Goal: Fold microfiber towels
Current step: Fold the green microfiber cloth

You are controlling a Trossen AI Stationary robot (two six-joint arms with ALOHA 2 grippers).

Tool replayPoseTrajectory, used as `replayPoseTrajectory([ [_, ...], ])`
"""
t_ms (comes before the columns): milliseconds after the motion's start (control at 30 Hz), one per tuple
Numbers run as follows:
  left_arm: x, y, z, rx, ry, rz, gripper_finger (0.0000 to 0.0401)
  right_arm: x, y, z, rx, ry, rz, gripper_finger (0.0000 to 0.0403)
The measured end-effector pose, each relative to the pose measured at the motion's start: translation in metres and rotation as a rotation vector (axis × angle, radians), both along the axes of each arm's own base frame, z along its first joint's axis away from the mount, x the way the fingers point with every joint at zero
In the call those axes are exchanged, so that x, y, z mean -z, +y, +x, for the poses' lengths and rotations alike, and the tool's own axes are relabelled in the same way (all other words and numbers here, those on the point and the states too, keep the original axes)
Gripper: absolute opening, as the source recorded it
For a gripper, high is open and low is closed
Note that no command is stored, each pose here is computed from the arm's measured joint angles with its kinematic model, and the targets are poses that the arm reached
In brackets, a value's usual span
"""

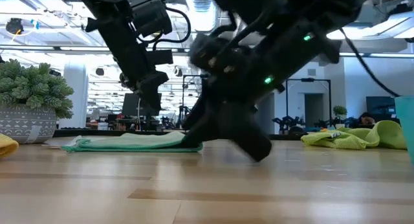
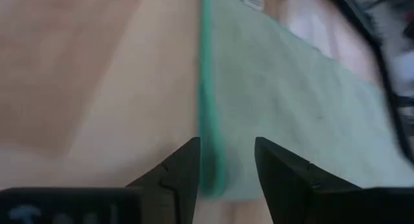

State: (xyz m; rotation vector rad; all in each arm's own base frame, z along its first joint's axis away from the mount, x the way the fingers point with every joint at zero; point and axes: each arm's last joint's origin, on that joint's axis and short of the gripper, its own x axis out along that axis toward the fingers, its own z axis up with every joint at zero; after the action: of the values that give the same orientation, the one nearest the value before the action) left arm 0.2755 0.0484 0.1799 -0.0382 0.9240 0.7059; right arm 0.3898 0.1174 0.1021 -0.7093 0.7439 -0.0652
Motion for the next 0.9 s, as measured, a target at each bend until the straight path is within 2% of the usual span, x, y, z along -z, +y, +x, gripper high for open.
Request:
replayPoseTrajectory([
  [133, 0.001, 0.0, 0.0, 0.0, 0.005, -0.001, 0.0, 0.002, 0.001, 0.007, 0.055, 0.031, -0.121, 0.015],
  [700, 0.001, 0.0, 0.0, 0.0, 0.004, 0.0, 0.0, -0.002, 0.015, -0.004, 0.078, 0.058, -0.245, 0.0009],
  [833, 0.001, 0.0, 0.0, -0.001, 0.005, -0.001, 0.0, -0.004, 0.021, -0.009, 0.114, 0.048, -0.344, 0.0014],
  [900, 0.001, 0.0, 0.0, -0.001, 0.008, -0.001, 0.0, -0.004, 0.022, -0.011, 0.119, 0.055, -0.347, 0.0019],
])
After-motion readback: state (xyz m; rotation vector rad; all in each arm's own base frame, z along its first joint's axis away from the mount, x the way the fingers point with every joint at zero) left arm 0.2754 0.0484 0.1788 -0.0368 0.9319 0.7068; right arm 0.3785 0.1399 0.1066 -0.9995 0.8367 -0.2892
